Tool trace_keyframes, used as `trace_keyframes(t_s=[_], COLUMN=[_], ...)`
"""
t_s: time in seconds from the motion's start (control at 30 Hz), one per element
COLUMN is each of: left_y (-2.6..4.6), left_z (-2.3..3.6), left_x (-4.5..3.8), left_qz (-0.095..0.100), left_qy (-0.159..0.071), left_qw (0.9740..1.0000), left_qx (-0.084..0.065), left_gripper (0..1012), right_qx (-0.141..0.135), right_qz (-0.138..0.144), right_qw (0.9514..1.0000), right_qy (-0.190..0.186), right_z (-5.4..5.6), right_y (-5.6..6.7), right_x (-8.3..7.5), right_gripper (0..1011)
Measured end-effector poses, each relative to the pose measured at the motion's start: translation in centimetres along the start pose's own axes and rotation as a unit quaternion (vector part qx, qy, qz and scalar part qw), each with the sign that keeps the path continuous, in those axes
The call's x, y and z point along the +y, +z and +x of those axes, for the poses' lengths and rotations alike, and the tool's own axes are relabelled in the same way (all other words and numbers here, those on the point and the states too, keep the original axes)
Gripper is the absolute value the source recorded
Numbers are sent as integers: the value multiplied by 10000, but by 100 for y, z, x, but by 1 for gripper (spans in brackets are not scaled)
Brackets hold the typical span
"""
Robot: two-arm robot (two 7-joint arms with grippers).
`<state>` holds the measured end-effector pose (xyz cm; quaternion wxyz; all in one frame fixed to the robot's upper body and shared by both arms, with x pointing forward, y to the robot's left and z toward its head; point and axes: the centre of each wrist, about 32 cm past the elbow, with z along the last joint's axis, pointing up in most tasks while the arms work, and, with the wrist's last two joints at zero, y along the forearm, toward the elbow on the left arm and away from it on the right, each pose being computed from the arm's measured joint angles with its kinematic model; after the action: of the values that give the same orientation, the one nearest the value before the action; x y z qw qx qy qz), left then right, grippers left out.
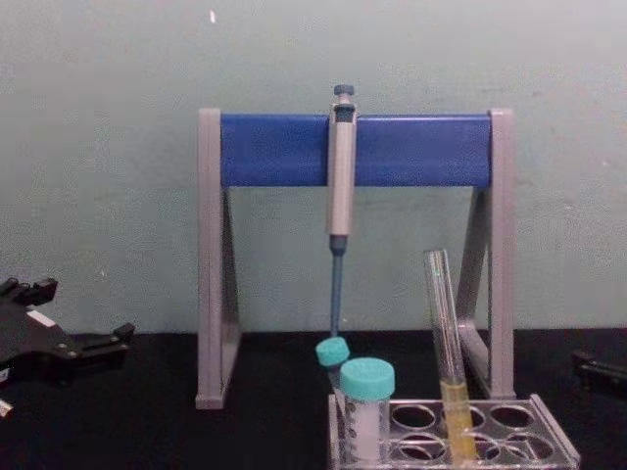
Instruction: Pick up the test tube from the test tube rack, shake it, then place it back into the test tube rack.
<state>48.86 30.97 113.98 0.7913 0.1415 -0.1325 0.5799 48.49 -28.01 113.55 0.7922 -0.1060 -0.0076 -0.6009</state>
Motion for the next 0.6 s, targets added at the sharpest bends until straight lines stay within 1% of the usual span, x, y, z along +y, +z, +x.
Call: trace_keyframes(t_s=[0.6], left_y=[0], left_z=[0], left_x=[0], left_qz=[0], left_qy=[0], left_qw=[10000], left_qx=[0], left_gripper=[1001], right_qx=[3], right_qz=[1], right_qw=[10000], right_qy=[0], right_z=[0], right_y=[0], right_x=[0], right_gripper=[1000])
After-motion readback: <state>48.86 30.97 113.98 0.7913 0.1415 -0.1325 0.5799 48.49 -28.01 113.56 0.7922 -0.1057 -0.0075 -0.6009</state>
